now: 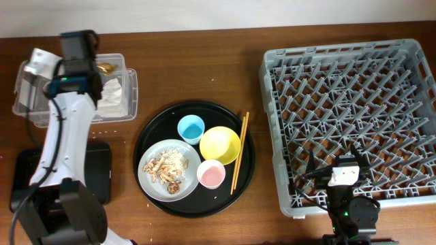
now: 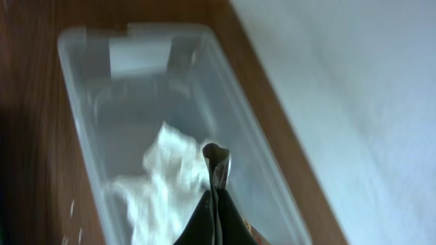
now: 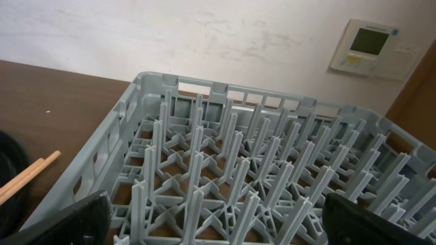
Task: Sort waste into correct bins and load items into the dishwasher rack
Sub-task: 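Withdraw the left gripper from the bin and hold it aside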
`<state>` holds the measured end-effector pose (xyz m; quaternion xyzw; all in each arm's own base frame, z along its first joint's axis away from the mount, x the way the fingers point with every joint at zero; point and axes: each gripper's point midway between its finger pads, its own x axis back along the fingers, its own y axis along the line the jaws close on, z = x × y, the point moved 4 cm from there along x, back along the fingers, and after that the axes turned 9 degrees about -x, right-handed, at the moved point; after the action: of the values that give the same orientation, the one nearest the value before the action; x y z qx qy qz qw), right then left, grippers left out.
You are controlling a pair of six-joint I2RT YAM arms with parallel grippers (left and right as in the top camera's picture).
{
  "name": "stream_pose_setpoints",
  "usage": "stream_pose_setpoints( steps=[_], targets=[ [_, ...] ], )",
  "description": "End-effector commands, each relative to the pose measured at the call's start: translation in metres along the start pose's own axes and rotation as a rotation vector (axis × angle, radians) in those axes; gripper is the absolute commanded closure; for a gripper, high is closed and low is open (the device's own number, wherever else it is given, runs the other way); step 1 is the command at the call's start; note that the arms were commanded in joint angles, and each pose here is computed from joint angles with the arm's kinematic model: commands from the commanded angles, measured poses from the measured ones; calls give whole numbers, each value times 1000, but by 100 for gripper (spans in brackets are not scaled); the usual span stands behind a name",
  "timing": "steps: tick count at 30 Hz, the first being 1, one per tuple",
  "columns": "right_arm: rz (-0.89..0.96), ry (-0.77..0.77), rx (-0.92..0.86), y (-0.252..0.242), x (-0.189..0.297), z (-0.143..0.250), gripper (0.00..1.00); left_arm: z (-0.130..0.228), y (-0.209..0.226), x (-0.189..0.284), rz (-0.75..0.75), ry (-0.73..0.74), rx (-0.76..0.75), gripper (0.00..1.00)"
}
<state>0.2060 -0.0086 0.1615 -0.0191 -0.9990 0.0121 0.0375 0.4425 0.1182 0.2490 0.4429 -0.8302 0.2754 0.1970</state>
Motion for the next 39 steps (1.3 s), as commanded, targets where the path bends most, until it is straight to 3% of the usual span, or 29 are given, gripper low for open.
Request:
stream_pose_setpoints(
  steps=[1,2,3,6,10,13,16,18,25,35,37,39],
  targets=[
    [16,4,-5,-3,0,3,1,-39,17,-13,-31,-97,-55,98],
    [16,4,-5,-3,0,3,1,-41,22,-19,-47,-99,-49,95],
    [16,4,-5,-3,0,3,1,-42,31,-31,-77,-94,-44,78],
    [16,4,-5,-3,0,3,1,-35,43,-56,-120,-64,-51,1],
    [16,4,-5,-3,0,3,1,-41,46,-40,-103,-47,-50,1],
    [16,4,-5,-3,0,3,1,-61,36,12,67,8,-12,1],
    [16,4,-5,-3,0,3,1,-53,43,52,154,142,-33,1],
    [16,4,-5,-3,0,3,1,-40,62,76,135,243,-66,1],
    [16,4,-5,-3,0,3,1,8,134,105,-165,523,-230,1],
    [10,-4,-7,-2,0,1,1,13,142,111,-199,561,-249,1],
    [-152,-84,-52,19,2,-16,1,13,142,111,-199,561,-249,1],
    [-599,-194,-149,71,27,-46,1,13,142,111,-199,561,-249,1]
  ],
)
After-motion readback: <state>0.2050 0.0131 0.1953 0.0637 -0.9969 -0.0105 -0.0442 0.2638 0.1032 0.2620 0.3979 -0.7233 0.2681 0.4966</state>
